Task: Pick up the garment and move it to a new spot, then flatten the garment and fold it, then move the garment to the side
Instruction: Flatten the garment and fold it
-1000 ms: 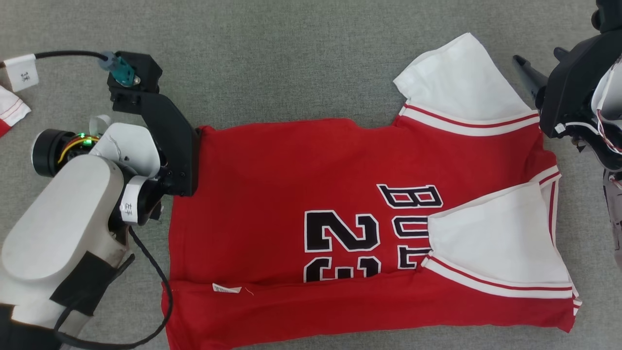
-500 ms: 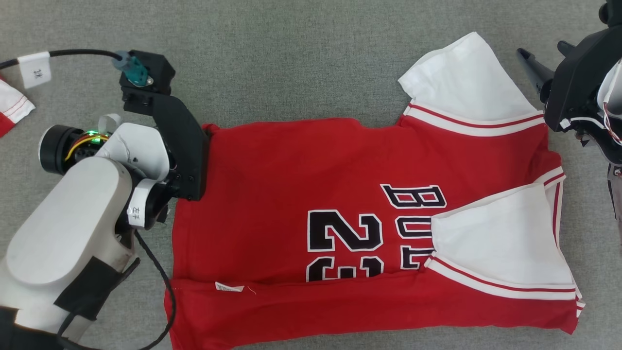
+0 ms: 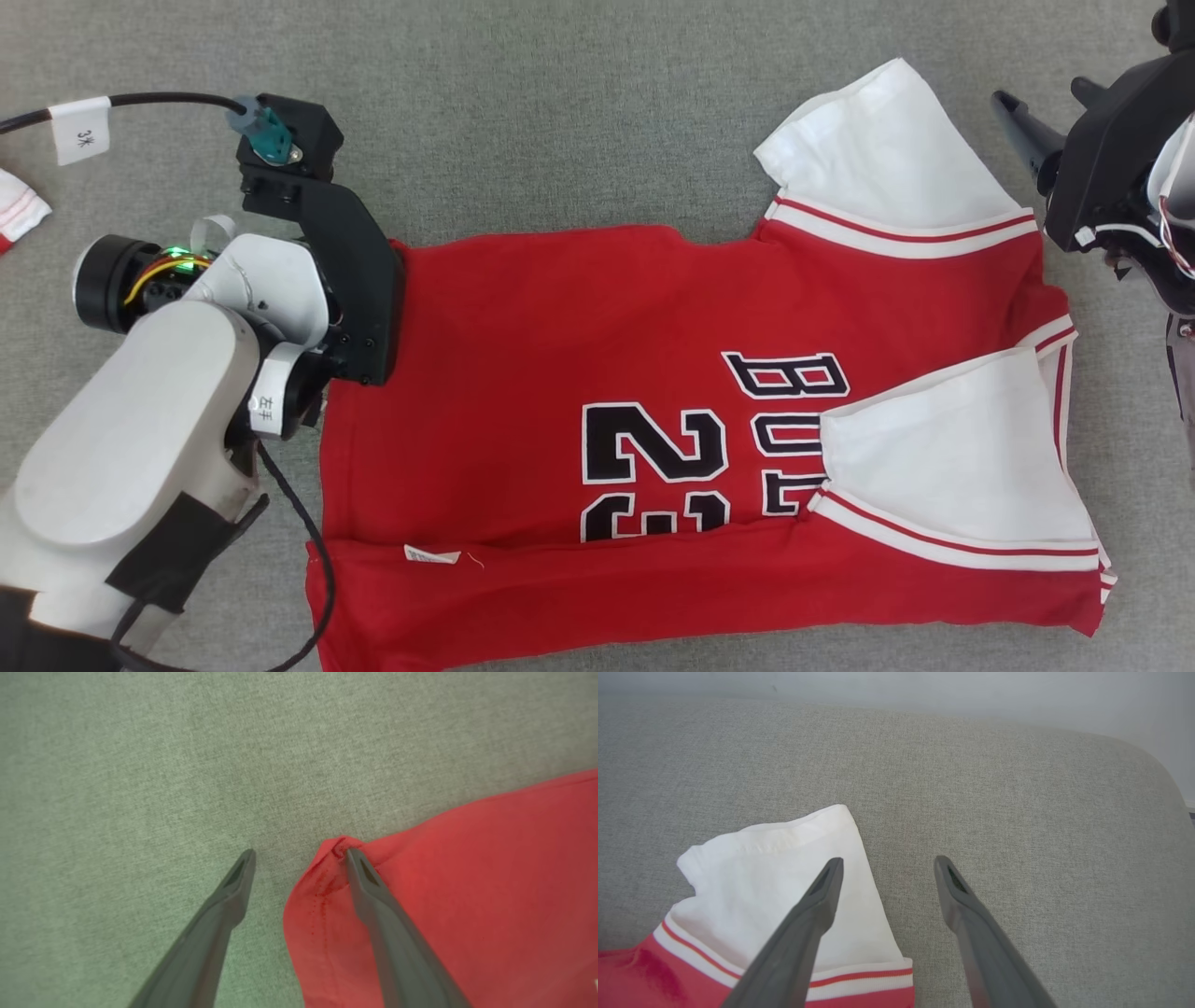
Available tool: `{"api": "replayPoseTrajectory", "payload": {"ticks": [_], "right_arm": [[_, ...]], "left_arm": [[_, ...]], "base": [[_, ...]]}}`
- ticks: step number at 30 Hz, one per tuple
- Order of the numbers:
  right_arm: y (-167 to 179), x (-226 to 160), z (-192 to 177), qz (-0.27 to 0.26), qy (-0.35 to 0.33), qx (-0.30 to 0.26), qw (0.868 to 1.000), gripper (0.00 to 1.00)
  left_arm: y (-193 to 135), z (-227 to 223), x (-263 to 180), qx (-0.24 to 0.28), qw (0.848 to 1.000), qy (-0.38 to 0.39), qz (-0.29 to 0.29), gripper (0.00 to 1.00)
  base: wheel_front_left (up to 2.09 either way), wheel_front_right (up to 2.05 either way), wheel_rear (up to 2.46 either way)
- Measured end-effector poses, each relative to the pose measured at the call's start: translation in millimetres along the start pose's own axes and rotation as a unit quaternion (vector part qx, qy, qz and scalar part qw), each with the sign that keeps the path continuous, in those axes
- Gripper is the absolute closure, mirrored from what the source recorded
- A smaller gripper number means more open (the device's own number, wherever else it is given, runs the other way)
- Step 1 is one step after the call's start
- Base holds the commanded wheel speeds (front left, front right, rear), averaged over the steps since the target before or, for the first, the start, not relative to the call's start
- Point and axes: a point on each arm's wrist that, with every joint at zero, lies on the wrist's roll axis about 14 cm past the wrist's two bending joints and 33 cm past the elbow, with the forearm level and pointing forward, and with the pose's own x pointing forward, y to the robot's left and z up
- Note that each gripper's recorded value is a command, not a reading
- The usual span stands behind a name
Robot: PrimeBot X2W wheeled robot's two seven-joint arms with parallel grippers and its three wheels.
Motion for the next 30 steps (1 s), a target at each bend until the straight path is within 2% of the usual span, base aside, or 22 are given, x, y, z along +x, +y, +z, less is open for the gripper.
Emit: {"api": "replayPoseTrajectory", "payload": {"ticks": [1, 2, 3, 4, 5, 6, 16, 23, 30], "right_arm": [[0, 1, 0, 0.0, 0.0, -0.001, 1.0, 0.0], [0, 2, 1, 0.0, 0.0, -0.001, 1.0, 0.0], [1, 3, 1, 0.001, 0.0, -0.002, 1.0, 0.0], [1, 4, 3, 0.001, -0.001, -0.004, 1.0, 0.0], [1, 6, 5, 0.001, -0.001, -0.005, 1.0, 0.0], [1, 7, 6, 0.0, -0.001, -0.007, 1.0, 0.0], [6, 36, -12, 0.004, 0.051, -0.013, 0.999, 0.0], [14, 56, -7, 0.011, 0.056, -0.03, 0.998, 0.0], [35, 78, -17, 0.035, 0.085, -0.041, 0.995, 0.0]], "left_arm": [[1, -2, 2, 0.0, 1.0, 0.004, 0.001, 0.0], [3, -3, 3, -0.001, 1.0, 0.006, 0.002, 0.13], [4, -4, 5, -0.001, 1.0, 0.009, 0.003, 0.49], [5, -5, 6, -0.003, 1.0, 0.01, 0.0, 0.72], [6, -5, 7, -0.004, 1.0, 0.011, 0.0, 0.89], [7, -5, 8, -0.006, 1.0, 0.012, 0.0, 1.0], [15, -8, 12, -0.021, 1.0, 0.014, -0.01, 1.0], [15, -5, 9, -0.018, 1.0, 0.002, -0.016, 1.0], [13, -3, 12, -0.018, 0.999, -0.017, -0.021, 1.0]], "base": [[0.0, 0.0, 0.0], [0.0, 0.0, 0.0], [0.0, 0.0, 0.0], [0.0, 0.0, 0.0], [0.0, 0.0, 0.0], [0.0, 0.0, 0.0], [0.0, 0.0, 0.0], [0.0, 0.0, 0.0], [0.0, 0.0, 0.0]]}}
